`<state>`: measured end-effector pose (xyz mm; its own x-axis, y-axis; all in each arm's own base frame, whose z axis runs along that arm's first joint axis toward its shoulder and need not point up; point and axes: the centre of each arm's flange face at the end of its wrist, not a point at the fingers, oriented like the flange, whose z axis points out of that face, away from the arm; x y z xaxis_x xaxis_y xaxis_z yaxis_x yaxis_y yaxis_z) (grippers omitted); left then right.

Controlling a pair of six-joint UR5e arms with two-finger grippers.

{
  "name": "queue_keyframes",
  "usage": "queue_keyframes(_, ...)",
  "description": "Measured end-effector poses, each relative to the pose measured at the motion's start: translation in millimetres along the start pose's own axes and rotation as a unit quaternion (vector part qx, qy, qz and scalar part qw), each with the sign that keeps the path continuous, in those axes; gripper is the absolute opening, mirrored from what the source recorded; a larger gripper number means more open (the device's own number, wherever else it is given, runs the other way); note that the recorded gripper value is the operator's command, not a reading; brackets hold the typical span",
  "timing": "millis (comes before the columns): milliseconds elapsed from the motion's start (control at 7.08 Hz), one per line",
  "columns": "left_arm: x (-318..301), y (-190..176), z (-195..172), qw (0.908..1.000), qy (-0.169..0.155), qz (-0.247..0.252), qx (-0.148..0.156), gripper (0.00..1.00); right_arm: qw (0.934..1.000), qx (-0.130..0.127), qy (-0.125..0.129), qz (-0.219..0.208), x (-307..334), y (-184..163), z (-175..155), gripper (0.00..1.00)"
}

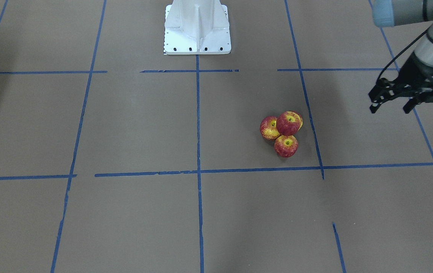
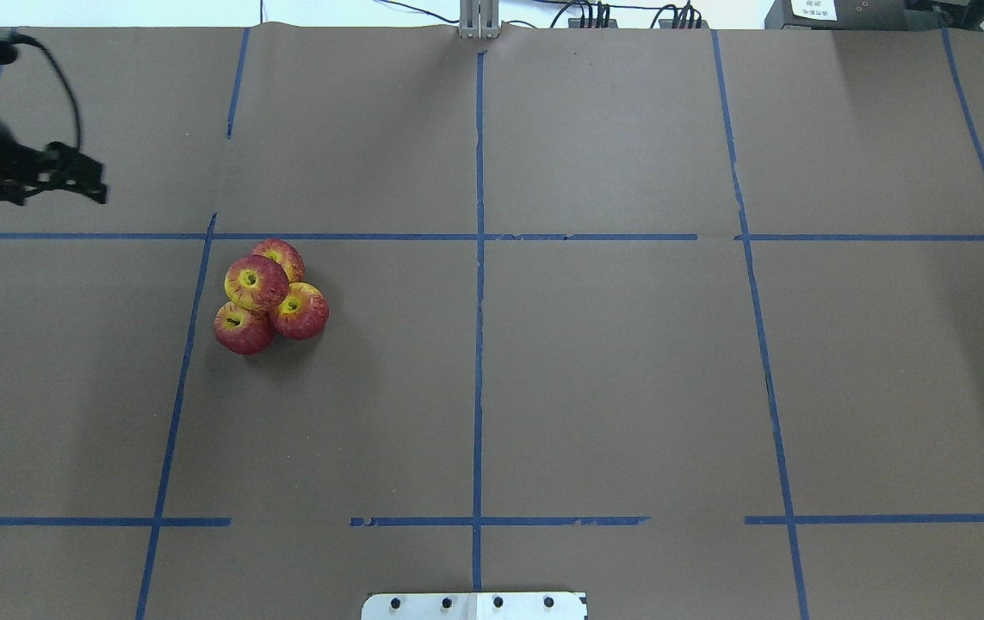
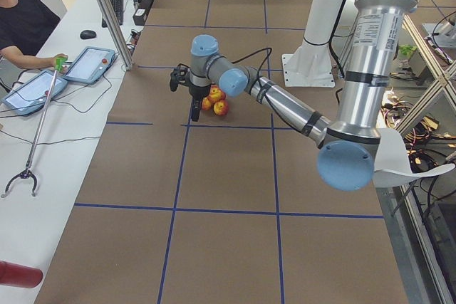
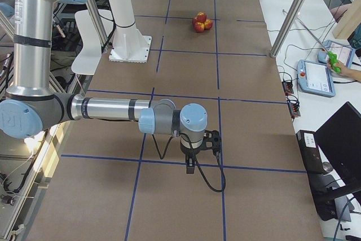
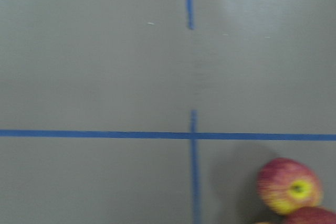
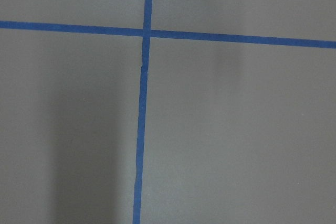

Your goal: Stack apples

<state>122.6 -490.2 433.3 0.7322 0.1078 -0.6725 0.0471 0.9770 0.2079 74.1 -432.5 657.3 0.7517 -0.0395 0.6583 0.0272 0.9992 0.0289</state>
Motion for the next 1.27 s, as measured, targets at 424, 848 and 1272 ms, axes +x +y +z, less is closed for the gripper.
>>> queue_keyframes(424, -228.7, 47.5, -11.2, 0.9968, -0.018, 0.073, -0.027, 1.00, 1.0000, 0.000, 0.000, 0.000, 0.0, 0.0, 0.0, 1.00)
queue_keyframes(848, -341.4, 82.5, -21.9, 0.9985, -0.009, 0.047, -0.025, 1.00, 1.0000, 0.000, 0.000, 0.000, -0.1, -0.1, -0.1, 1.00)
queue_keyframes(1272, -349.2, 94.6, -22.4, 0.9990, -0.005, 0.029, -0.035, 1.00, 1.0000, 0.000, 0.000, 0.000, 0.0, 0.0, 0.0, 1.00)
